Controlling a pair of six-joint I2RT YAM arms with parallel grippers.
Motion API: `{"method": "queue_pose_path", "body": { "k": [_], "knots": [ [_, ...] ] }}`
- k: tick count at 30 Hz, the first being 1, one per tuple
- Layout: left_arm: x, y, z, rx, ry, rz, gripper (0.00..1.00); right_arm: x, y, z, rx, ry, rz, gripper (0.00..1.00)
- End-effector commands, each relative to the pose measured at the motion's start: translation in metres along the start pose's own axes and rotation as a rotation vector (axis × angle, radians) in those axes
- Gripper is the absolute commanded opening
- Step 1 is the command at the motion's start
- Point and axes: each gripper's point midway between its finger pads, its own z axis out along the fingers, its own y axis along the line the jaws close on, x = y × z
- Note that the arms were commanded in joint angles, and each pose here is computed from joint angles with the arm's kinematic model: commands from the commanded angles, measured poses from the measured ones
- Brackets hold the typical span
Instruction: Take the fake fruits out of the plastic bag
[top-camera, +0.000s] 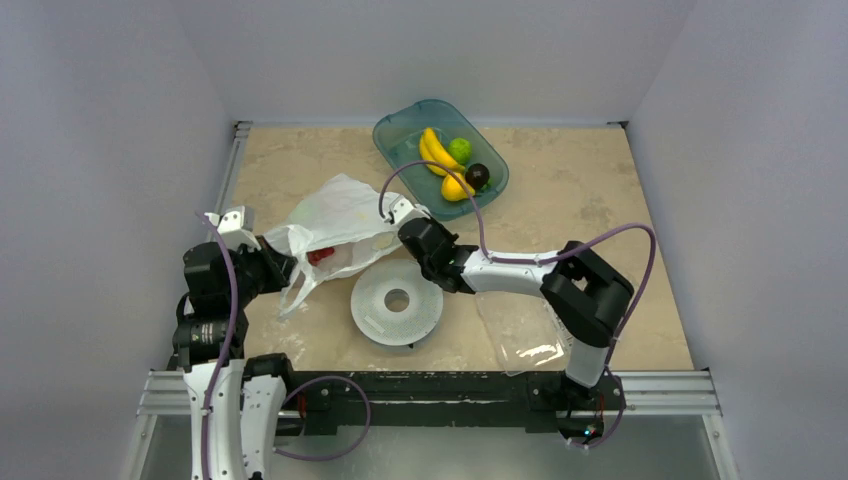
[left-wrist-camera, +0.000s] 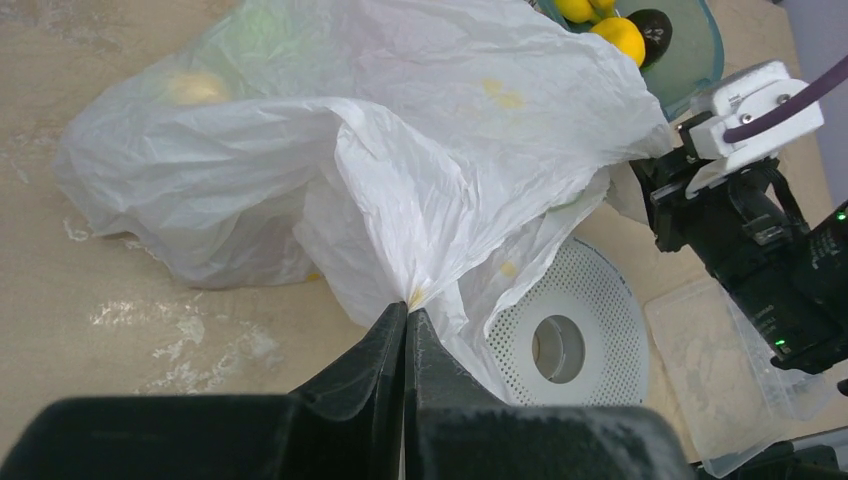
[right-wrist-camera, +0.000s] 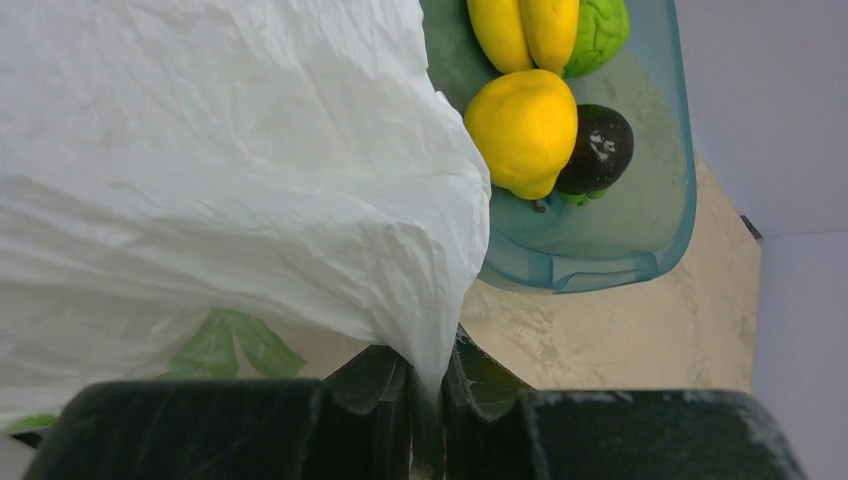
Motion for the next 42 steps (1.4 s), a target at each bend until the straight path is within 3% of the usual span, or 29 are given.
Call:
{"method": "queue_pose_path", "body": {
  "k": [1, 5, 7, 11, 15, 17, 20, 22, 26, 30, 32, 37, 42],
  "knots": [
    [-0.007, -0.011, 0.002, 0.071, -0.035, 0.057, 0.00, -0.049, -0.027, -0.023, -0.040, -0.125, 0.187, 0.20],
    [-0.004, -0.019, 0.002, 0.112, -0.015, 0.068, 0.00, -0.081, -0.035, -0.051, -0.136, -0.157, 0.315, 0.52],
    [-0.003, -0.022, 0.001, 0.118, -0.013, 0.075, 0.02, -0.089, -0.044, -0.065, -0.157, -0.160, 0.363, 0.63],
    [-0.003, -0.021, -0.005, 0.073, 0.001, 0.050, 0.34, -0.110, -0.053, -0.094, -0.246, -0.177, 0.479, 0.77],
    [0.006, -0.013, -0.020, -0.026, 0.061, -0.065, 0.53, -0.132, -0.046, -0.127, -0.310, -0.229, 0.494, 0.83],
    [0.011, -0.015, -0.025, -0.029, 0.086, -0.095, 0.72, -0.146, -0.038, -0.143, -0.370, -0.265, 0.518, 0.84],
    [0.017, -0.014, -0.034, -0.043, 0.079, -0.116, 0.79, -0.169, -0.013, -0.163, -0.537, -0.339, 0.607, 0.83],
    [0.021, -0.022, -0.036, 0.006, 0.077, -0.119, 0.79, -0.175, 0.003, -0.171, -0.631, -0.365, 0.672, 0.75],
    [0.028, -0.039, -0.039, 0.098, 0.134, -0.121, 0.70, -0.175, 0.027, -0.173, -0.723, -0.379, 0.764, 0.59],
    [0.025, -0.041, -0.038, 0.117, 0.120, -0.094, 0.41, -0.165, 0.054, -0.160, -0.755, -0.346, 0.760, 0.35],
    [0.020, -0.042, -0.039, 0.124, 0.102, -0.070, 0.28, -0.161, 0.069, -0.153, -0.772, -0.335, 0.744, 0.29],
    [0.017, -0.044, -0.038, 0.157, 0.042, -0.045, 0.00, -0.157, 0.099, -0.129, -0.765, -0.322, 0.725, 0.26],
    [0.014, -0.040, -0.041, 0.138, -0.021, -0.037, 0.00, -0.154, 0.117, -0.100, -0.694, -0.287, 0.711, 0.26]
  ]
}}
